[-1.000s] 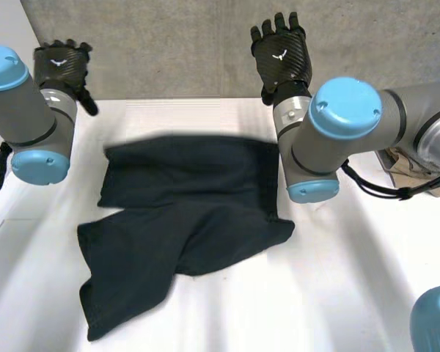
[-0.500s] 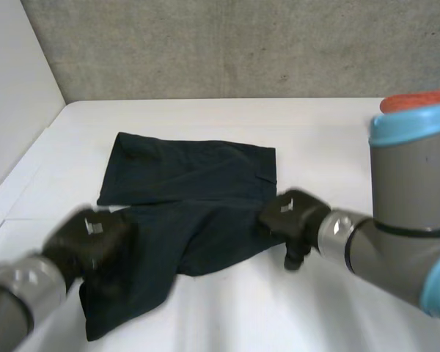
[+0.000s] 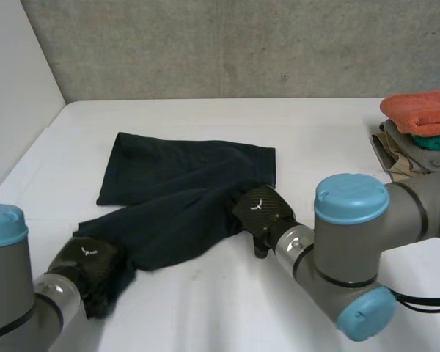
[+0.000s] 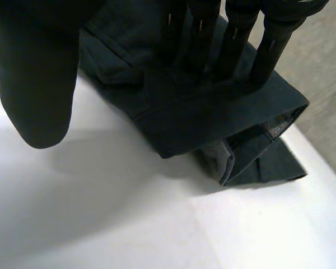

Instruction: Fold the laundry.

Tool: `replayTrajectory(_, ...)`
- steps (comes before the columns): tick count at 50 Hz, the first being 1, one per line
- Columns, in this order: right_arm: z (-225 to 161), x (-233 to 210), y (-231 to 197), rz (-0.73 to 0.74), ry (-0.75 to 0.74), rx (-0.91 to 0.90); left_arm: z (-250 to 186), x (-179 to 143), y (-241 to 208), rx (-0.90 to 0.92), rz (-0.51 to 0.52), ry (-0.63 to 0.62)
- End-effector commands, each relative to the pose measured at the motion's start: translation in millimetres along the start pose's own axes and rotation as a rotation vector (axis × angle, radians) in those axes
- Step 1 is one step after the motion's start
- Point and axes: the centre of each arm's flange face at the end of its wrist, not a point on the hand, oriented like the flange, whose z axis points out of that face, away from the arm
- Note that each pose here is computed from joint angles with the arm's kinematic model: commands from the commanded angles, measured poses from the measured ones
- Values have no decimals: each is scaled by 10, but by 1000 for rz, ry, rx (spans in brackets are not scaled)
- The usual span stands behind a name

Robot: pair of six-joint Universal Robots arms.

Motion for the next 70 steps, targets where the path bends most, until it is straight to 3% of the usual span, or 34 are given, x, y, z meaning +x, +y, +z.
replayTrajectory(1,165,-53,-29,-48,49,56,222,-8,-60,78,69,-70)
replayTrajectory(10,428,-86,-22,-99,108,123,444,-90,-200,171,128,-131)
replayTrajectory(19,709,-60,81,-178,191,150,590,-224,-344,272,110,-178)
replayTrajectory(25,688,23,-14,-200,246,146,538,-266,-408,269,91,-171)
replayTrajectory(29,443,215,-289,-179,274,150,181,-407,-736,346,50,-193)
replayTrajectory(37,-657,959,-1168,-139,265,127,-776,-722,-1404,550,-61,-207)
replayTrajectory(41,-1014,1218,-1338,-103,238,75,-1211,-816,-1629,625,-62,-193)
replayTrajectory(45,-1154,1256,-1344,-60,154,9,-1351,-863,-1702,587,-59,-167)
replayTrajectory(52,-983,1262,-1115,-35,71,-83,-893,-831,-1640,418,-57,-104)
replayTrajectory(59,-453,1318,-772,-10,87,-135,-10,-757,-1603,337,-30,-78)
replayTrajectory(64,-48,1515,-834,-20,246,-13,396,-900,-1955,497,-17,-178)
replayTrajectory(65,53,1632,-956,-33,332,68,464,-979,-2141,587,-25,-223)
replayTrajectory(70,85,2045,-1543,-67,629,413,258,-1394,-2789,961,-91,-419)
